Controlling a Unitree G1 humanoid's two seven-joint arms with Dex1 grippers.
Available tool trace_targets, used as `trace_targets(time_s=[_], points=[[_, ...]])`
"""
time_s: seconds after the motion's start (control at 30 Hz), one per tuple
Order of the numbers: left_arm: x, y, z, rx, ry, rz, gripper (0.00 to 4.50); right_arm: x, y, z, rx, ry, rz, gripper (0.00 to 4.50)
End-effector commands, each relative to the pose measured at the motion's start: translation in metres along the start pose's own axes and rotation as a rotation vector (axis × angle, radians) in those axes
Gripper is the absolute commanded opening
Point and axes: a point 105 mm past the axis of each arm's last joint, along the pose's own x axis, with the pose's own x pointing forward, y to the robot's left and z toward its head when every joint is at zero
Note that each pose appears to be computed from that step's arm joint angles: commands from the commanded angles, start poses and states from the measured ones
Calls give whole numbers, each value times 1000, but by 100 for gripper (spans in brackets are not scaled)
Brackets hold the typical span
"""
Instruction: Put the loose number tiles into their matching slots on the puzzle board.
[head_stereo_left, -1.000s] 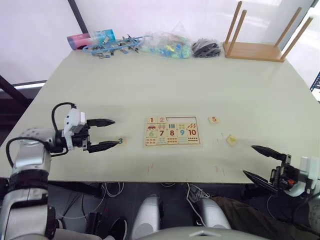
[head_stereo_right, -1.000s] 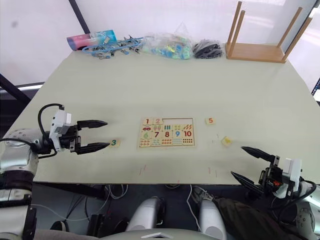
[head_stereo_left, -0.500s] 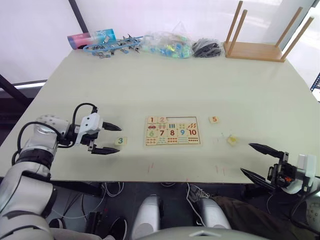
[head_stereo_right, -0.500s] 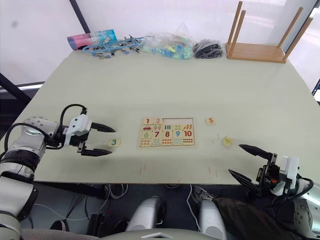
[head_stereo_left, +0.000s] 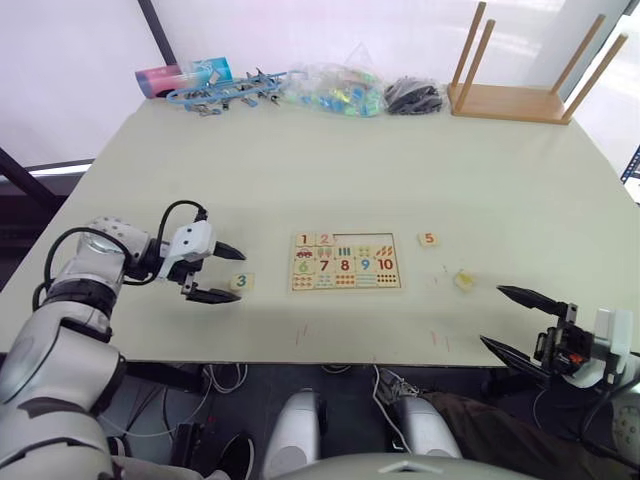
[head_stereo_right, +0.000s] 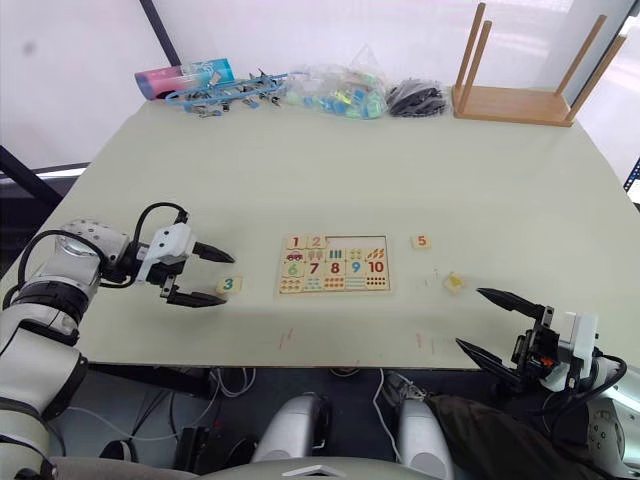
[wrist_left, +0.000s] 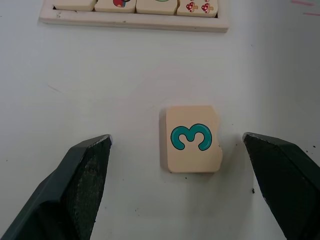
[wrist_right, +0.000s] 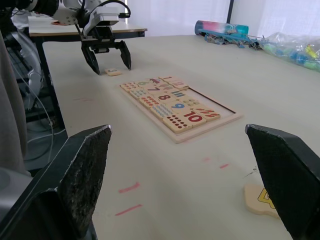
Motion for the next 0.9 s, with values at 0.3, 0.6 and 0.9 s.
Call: trace_targets(time_s=[0.3, 0.6, 0.9], points=[[5, -9, -7, -13, 31, -71, 446, -2, 1, 9, -40, -11, 0, 450], [6, -10, -8, -24, 22, -69, 394, -2, 1, 9, -38, -10, 4, 450], [6, -10, -8, -18, 20, -67, 101, -3, 0, 9, -39, -9, 4, 450]])
